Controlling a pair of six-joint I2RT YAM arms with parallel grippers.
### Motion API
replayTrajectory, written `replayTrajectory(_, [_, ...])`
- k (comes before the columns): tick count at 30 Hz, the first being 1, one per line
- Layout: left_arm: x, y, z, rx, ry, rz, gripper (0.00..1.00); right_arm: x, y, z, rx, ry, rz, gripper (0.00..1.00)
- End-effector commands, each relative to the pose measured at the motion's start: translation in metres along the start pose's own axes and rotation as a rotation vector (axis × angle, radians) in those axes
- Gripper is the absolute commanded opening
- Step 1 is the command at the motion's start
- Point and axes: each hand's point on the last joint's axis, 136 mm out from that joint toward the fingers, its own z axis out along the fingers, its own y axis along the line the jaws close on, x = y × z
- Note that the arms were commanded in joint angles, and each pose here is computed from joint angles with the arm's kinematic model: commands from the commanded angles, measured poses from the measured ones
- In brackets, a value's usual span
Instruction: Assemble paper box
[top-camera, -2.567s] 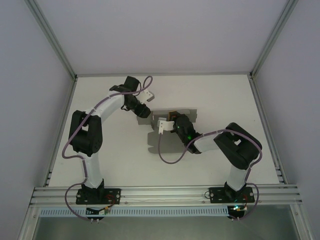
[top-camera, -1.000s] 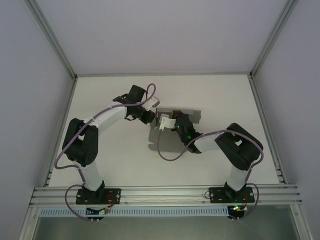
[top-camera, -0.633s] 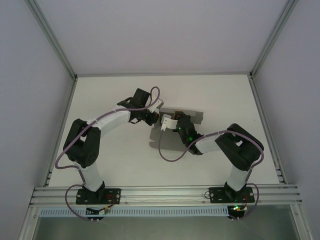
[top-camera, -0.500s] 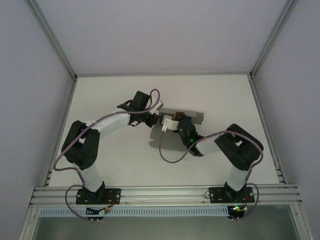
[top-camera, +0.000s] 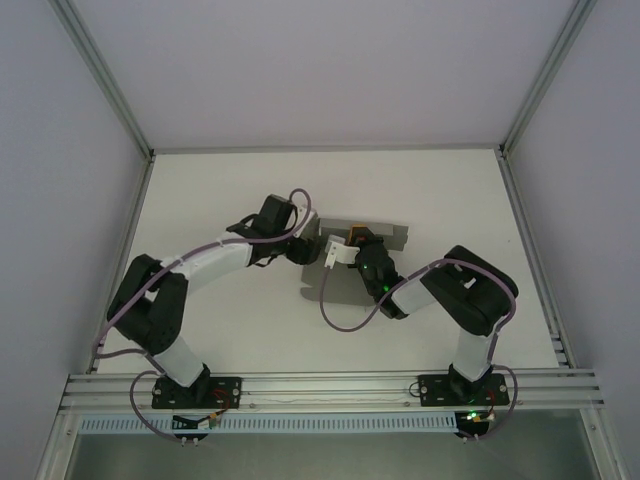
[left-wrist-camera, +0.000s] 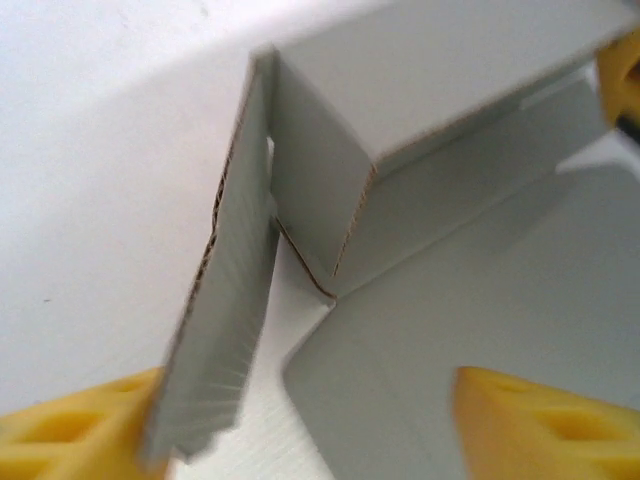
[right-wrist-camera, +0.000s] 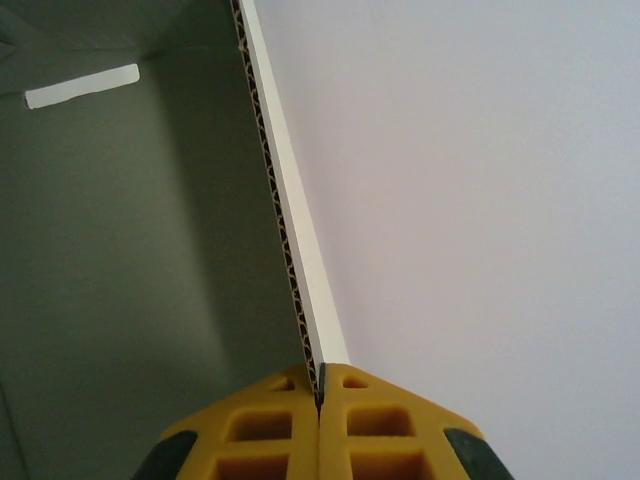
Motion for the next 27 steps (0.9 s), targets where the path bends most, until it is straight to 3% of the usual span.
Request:
replayTrajectory(1, [-0.026, 0.015, -0.032, -0.082, -0.122, -0.043, 1.0, 0.003, 0.023, -0.005, -0.073, -0.007, -0.02, 0.0])
replayTrajectory(7, [-0.031, 0.084, -0.062, -0.306, -0.194, -0.314, 1.0, 0.001, 0.023, -0.005, -0.08, -0.012, -0.026, 0.0])
replayTrajectory(10, [-0.025, 0.114, -0.054, -0.354, -0.154, -0.444, 1.0, 0.0, 0.02, -0.004, -0.065, -0.017, -0.035, 0.0])
replayTrajectory(13, [-0.019, 0.132, -0.032, -0.363, -0.099, -0.491, 1.0, -0.001, 0.018, -0.003, -0.07, -0.016, -0.021, 0.0])
replayTrajectory(19, [-0.023, 0.095, 0.018, -0.071, -0.053, -0.411, 0.87, -0.001, 0.017, -0.005, -0.103, -0.005, 0.015, 0.0])
replayTrajectory(23, [-0.02, 0.053, 0.018, 0.079, -0.089, -0.283, 0.86, 0.002, 0.017, -0.003, -0.105, 0.013, 0.014, 0.0])
replayTrajectory(27, [-0.006, 0.032, 0.017, 0.126, -0.07, -0.243, 0.79, 0.005, 0.016, -0.001, -0.112, 0.028, 0.022, 0.0])
